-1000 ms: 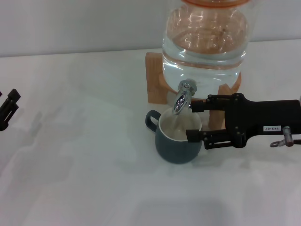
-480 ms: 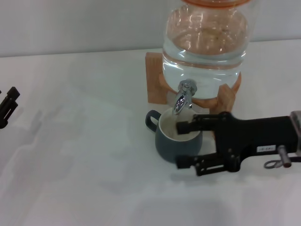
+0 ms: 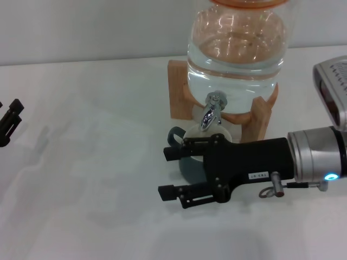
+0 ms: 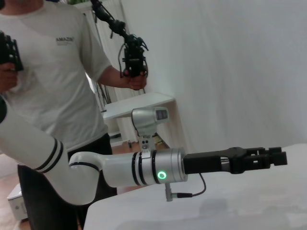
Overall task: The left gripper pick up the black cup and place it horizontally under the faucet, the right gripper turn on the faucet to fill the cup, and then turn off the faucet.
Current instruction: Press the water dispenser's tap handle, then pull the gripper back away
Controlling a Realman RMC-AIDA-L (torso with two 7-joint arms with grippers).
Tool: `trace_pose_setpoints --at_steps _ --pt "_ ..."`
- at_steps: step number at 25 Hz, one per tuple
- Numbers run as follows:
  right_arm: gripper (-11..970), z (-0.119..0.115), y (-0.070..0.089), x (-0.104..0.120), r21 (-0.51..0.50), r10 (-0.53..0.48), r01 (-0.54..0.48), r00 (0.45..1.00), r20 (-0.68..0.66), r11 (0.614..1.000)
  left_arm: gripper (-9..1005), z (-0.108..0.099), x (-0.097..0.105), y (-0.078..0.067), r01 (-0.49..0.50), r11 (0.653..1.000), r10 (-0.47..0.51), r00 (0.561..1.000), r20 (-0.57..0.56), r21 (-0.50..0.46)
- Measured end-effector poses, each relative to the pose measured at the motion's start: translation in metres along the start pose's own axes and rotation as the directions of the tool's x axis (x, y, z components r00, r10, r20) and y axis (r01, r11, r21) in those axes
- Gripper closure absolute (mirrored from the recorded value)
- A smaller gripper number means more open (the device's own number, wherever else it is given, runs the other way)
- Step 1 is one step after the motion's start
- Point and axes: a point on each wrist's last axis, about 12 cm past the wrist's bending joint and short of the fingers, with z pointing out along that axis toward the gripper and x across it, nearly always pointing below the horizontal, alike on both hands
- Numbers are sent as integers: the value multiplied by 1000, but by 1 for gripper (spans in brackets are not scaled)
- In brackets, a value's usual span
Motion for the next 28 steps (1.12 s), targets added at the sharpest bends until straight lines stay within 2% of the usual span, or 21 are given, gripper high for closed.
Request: trace_pose_setpoints --at_steps 13,28 --pt "162 1 -6 -2 64 27 -29 999 24 998 462 -5 6 -2 19 1000 -20 1000 -8 -8" --pt "162 -22 -11 6 153 58 -65 997 49 986 462 -5 6 -4 19 1000 -19 1000 -7 1"
